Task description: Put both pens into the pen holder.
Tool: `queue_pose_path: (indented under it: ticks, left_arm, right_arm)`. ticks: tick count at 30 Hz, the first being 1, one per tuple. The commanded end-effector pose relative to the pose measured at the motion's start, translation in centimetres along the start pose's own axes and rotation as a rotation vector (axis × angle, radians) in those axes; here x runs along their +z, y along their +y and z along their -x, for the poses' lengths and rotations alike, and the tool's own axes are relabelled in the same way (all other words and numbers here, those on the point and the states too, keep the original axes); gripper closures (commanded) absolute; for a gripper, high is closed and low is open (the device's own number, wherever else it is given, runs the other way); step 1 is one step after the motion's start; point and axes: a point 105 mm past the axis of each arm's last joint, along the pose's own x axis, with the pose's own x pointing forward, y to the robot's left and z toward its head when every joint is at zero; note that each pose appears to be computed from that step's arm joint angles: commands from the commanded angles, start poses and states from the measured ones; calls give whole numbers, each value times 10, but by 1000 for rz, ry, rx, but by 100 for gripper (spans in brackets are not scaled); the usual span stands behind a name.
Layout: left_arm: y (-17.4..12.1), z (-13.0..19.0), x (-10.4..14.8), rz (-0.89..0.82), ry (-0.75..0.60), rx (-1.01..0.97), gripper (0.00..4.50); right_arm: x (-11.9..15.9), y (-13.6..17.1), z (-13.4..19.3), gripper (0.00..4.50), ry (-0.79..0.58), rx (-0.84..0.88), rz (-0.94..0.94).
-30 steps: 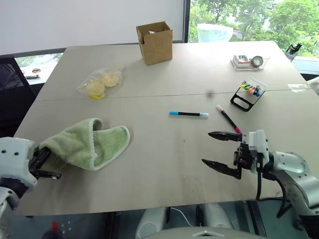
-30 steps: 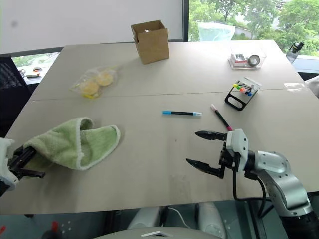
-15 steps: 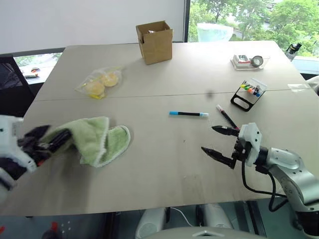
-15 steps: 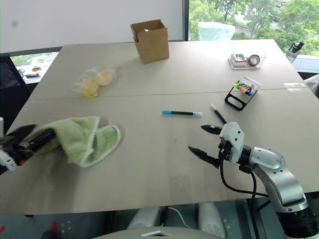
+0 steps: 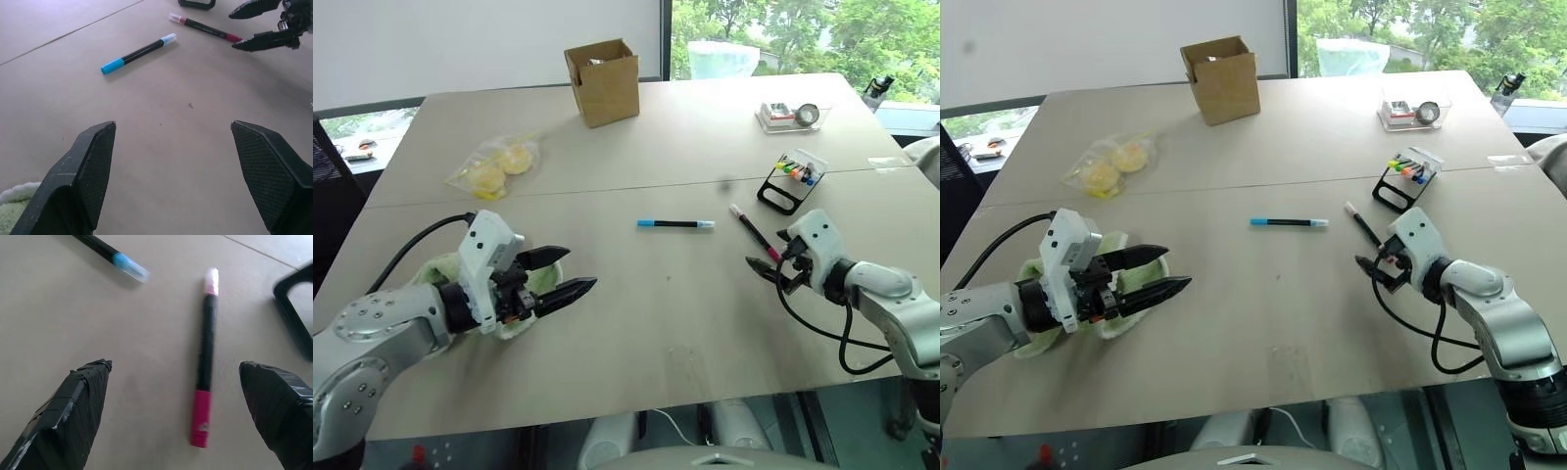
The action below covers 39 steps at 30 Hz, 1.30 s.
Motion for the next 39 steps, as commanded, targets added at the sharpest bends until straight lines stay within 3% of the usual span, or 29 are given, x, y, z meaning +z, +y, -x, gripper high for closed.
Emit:
queue_pose_path:
  ticks: [1,7,8,10,15,18,23,28,33,37,39]
  left_arm:
    - [-15,-9,18,-101,-59,-69,65]
    - [-26,-23,39,-169,-133,-87,65]
    - [-28,-24,40,-178,-137,-85,60]
    - [-29,-26,41,-184,-144,-78,58]
    - [-31,-30,40,-162,-164,-66,58]
    - [-29,-33,41,-108,-198,-53,58]
    - [-26,-44,39,20,-246,-62,58]
    - [-26,-58,39,183,-294,-85,58]
    - [-24,-66,40,231,-307,-78,58]
    - [-25,-68,42,210,-303,-83,58]
    - [-26,-67,43,171,-295,-89,58]
  right_arm:
    - [4,-15,-3,0,10,-43,-45]
    - [-3,-16,-16,0,73,-6,-84]
    - [-6,-16,-18,25,89,-6,-87]
    - [-11,-15,-20,82,117,-2,-84]
    - [-13,-12,-20,331,137,11,-68]
    - [-11,-11,-18,447,136,16,-38]
    - [1,-5,-9,447,79,33,-50]
    - [43,22,9,447,-168,190,-99]
    - [62,37,16,447,-234,240,-104]
    - [62,16,12,447,-193,129,-128]
    - [61,-2,10,447,-149,70,-235]
